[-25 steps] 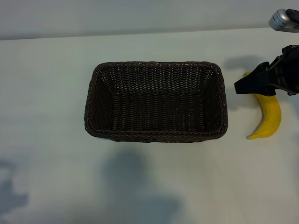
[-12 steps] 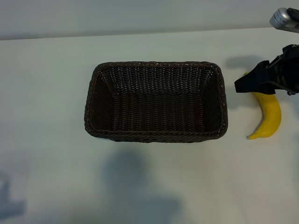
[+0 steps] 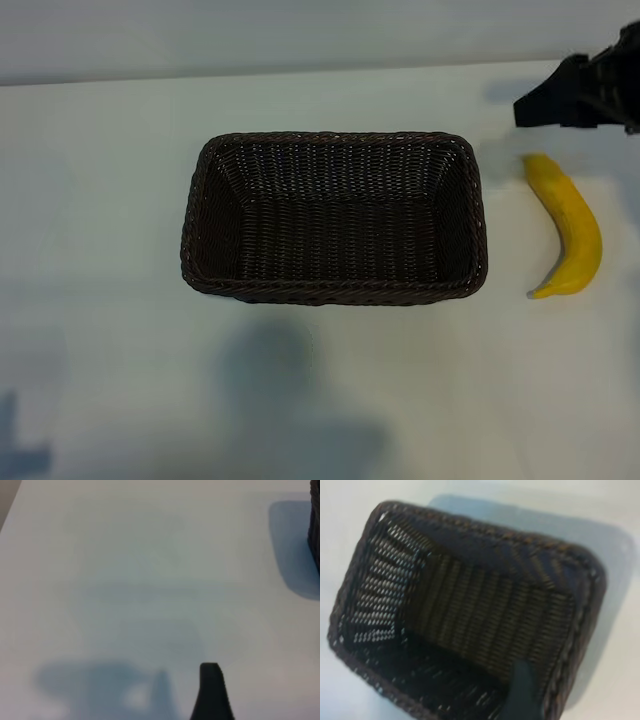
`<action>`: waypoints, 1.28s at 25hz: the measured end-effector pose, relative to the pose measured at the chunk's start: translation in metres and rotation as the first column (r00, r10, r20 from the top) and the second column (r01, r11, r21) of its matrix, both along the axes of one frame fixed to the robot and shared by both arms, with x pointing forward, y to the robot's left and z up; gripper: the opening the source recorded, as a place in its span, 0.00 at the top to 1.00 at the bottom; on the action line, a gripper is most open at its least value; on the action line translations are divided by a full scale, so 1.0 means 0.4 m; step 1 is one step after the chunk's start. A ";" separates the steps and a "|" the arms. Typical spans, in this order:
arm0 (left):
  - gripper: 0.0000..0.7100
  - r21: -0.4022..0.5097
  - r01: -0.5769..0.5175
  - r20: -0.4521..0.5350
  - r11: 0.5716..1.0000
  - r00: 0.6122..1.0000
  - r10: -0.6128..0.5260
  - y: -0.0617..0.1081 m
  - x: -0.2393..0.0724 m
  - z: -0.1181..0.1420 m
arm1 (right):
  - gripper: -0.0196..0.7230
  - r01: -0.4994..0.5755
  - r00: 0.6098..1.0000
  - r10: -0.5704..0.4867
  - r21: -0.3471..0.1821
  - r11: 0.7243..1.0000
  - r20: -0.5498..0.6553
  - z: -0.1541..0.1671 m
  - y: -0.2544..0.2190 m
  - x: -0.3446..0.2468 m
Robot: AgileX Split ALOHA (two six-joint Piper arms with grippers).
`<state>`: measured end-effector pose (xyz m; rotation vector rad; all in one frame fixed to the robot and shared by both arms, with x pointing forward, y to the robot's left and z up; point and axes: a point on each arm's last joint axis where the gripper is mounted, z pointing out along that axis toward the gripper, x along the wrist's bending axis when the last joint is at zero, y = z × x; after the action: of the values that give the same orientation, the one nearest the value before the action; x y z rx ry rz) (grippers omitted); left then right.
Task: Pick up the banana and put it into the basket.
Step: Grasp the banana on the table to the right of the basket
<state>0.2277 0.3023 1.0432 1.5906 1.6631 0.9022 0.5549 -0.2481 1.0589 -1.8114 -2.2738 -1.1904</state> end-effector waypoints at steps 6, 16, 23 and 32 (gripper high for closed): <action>0.23 0.009 -0.006 0.000 1.000 1.000 0.006 0.002 0.000 0.000 | 0.19 0.104 0.988 -0.117 -0.121 0.987 -0.099 -0.006 -0.030 0.040; 0.23 0.000 0.000 0.000 1.000 1.000 0.000 0.000 0.000 0.000 | 0.19 0.113 0.950 -0.221 -0.414 0.903 -0.223 -0.060 -0.018 0.049; 0.23 0.007 -0.007 0.000 1.000 1.000 0.007 0.002 0.000 0.000 | 0.19 0.099 0.928 -0.251 -0.467 0.879 -0.275 -0.130 -0.025 0.077; 0.23 -0.002 -0.001 0.000 1.000 1.000 0.001 0.000 0.000 0.000 | 0.19 0.033 0.916 -0.220 -0.486 0.873 -0.334 -0.233 -0.022 0.113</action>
<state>0.2277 0.3023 1.0432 1.5883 1.6647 0.9010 0.6000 -0.2569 0.9659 -2.1344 -2.3623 -0.2314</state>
